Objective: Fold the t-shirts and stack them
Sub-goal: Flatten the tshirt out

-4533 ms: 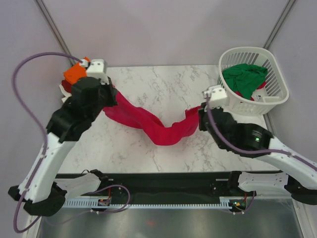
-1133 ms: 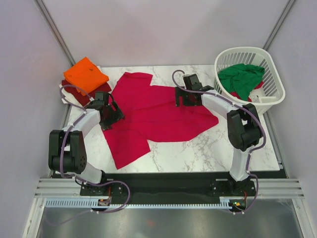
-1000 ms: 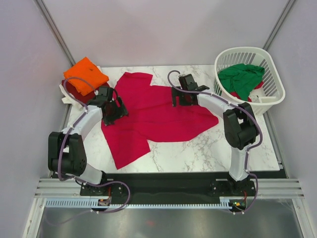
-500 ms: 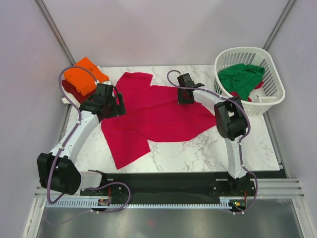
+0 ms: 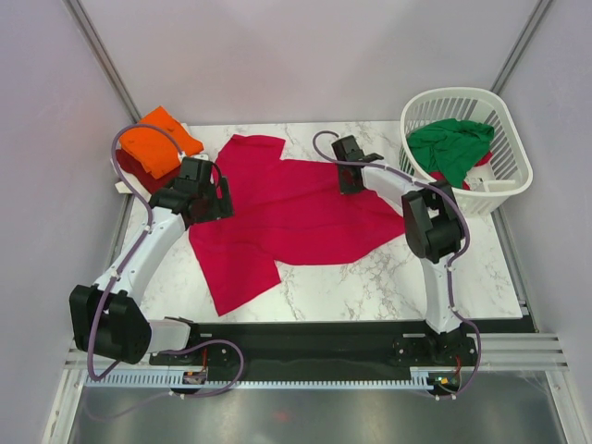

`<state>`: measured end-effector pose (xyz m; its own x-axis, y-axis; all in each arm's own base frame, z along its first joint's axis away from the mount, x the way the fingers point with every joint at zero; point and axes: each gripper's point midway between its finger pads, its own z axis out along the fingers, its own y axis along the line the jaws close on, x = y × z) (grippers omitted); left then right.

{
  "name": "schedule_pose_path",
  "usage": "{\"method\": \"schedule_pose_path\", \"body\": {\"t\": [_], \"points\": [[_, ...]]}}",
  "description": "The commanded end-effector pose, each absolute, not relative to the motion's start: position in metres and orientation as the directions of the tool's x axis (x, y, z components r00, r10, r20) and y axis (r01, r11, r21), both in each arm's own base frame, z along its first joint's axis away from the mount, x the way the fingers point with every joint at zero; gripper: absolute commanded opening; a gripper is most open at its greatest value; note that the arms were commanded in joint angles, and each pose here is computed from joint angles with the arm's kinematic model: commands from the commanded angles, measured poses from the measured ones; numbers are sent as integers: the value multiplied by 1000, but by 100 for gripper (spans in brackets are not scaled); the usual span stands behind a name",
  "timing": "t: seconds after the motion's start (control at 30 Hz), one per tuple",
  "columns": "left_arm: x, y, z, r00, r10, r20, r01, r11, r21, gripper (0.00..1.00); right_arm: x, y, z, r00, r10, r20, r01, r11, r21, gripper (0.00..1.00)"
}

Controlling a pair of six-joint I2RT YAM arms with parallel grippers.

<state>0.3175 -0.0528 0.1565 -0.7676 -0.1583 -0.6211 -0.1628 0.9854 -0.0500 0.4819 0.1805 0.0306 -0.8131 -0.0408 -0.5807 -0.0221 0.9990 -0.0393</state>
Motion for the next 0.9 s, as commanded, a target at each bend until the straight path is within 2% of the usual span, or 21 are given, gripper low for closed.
{"method": "schedule_pose_path", "body": {"t": [0.0,0.13,0.2,0.23,0.27,0.33,0.37,0.4,0.5,0.57,0.6,0.63,0.67,0.7,0.73,0.77,0.8,0.87], "points": [[318,-49,162,-756,-119,-644,-142,990,-17,89,498,148,96,-741,-76,-667,36,988,-152,0],[319,-49,160,-760,-119,-639,-140,990,-17,88,538,98,145,-641,-86,-763,183,948,-261,0],[319,-50,159,-763,-118,-635,-137,990,-19,88,562,74,143,-613,-75,-786,239,931,-275,0],[319,-51,159,-762,-117,-636,-136,991,-20,88,579,69,161,-572,-61,-818,266,929,-255,0],[319,-50,159,-764,-118,-635,-138,990,-18,88,589,62,143,-590,-66,-805,284,916,-284,2],[319,-50,159,-761,-118,-638,-140,990,-17,88,604,49,156,-564,-67,-823,335,893,-302,76],[319,-49,158,-764,-118,-635,-141,990,-14,88,607,49,142,-591,-81,-803,325,887,-329,98],[318,-49,158,-764,-118,-634,-140,990,-15,88,599,42,140,-628,-83,-774,339,866,-368,98],[319,-50,157,-767,-116,-631,-139,990,-13,88,594,53,154,-604,-27,-796,346,891,-293,98],[319,-51,156,-770,-115,-628,-137,990,-14,88,572,59,160,-605,-3,-796,331,909,-255,98],[319,-51,156,-770,-117,-628,-137,990,-16,88,556,67,142,-634,-9,-774,308,915,-263,98],[318,-52,154,-773,-117,-624,-136,991,-17,88,546,77,169,-593,14,-805,289,937,-197,98],[318,-53,154,-773,-116,-624,-133,991,-20,88,537,86,173,-585,21,-811,268,948,-169,98],[319,-52,154,-773,-116,-624,-134,991,-18,88,518,101,155,-614,10,-789,227,960,-164,98],[318,-55,154,-775,-117,-621,-130,991,-25,88,507,110,154,-617,24,-787,200,971,-127,98],[317,-58,155,-773,-120,-623,-126,991,-34,88,492,126,172,-594,90,-800,164,986,-11,98],[316,-60,156,-772,-124,-623,-126,991,-41,88,467,135,142,-636,100,-765,124,992,26,98],[308,-77,158,-770,-136,-624,-106,991,-85,88,436,150,154,-618,193,-762,79,980,184,98]]}}
